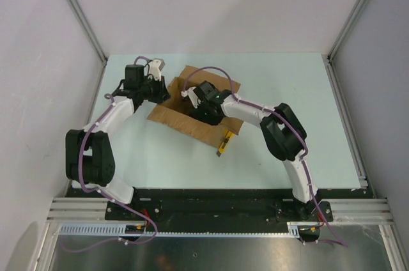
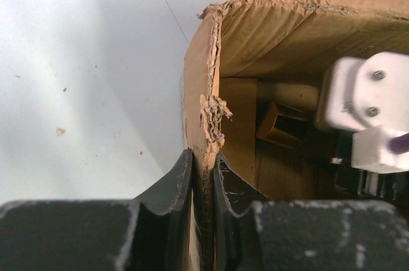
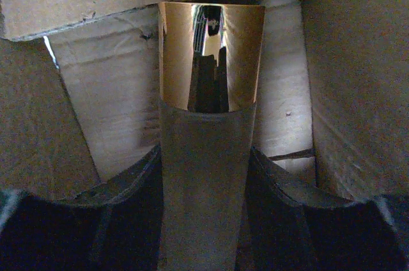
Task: Unpack the express box
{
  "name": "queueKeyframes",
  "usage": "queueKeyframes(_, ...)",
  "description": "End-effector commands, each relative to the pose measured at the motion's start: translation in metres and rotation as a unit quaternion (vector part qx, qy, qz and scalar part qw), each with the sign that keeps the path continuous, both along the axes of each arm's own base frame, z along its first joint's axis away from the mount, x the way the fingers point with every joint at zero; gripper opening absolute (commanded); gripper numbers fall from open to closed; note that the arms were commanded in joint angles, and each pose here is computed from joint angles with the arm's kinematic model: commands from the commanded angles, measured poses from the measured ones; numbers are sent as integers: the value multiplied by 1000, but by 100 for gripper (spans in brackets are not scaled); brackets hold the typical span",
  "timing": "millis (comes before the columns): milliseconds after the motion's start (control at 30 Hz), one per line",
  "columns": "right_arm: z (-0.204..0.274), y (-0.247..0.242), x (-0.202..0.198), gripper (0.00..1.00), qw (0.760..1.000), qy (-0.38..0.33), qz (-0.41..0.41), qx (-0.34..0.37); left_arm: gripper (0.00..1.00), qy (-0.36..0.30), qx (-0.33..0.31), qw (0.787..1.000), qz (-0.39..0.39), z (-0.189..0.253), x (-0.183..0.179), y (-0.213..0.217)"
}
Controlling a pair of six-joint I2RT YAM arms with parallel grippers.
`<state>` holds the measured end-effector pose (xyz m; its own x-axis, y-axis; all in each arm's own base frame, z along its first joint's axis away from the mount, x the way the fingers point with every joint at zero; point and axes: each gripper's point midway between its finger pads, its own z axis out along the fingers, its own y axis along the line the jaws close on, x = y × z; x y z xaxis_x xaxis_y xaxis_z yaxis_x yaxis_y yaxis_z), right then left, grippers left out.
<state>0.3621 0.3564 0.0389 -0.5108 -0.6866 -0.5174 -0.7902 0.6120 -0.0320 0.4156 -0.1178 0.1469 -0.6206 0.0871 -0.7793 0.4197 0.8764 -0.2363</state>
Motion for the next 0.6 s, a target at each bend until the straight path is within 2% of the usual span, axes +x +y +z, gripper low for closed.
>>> queueKeyframes(0,95,23,25,0,990,-82,-36,110,18,-20,-15,1000,-10,18,5,-5)
queueKeyframes(233,170,29,28,0,973,-121,-41,193,18,-28,-9,1000,-7,23,4,-5)
queueKeyframes(567,231,23,23,0,954,-143,-48,260,17,-33,-4,999,-2,25,3,-5)
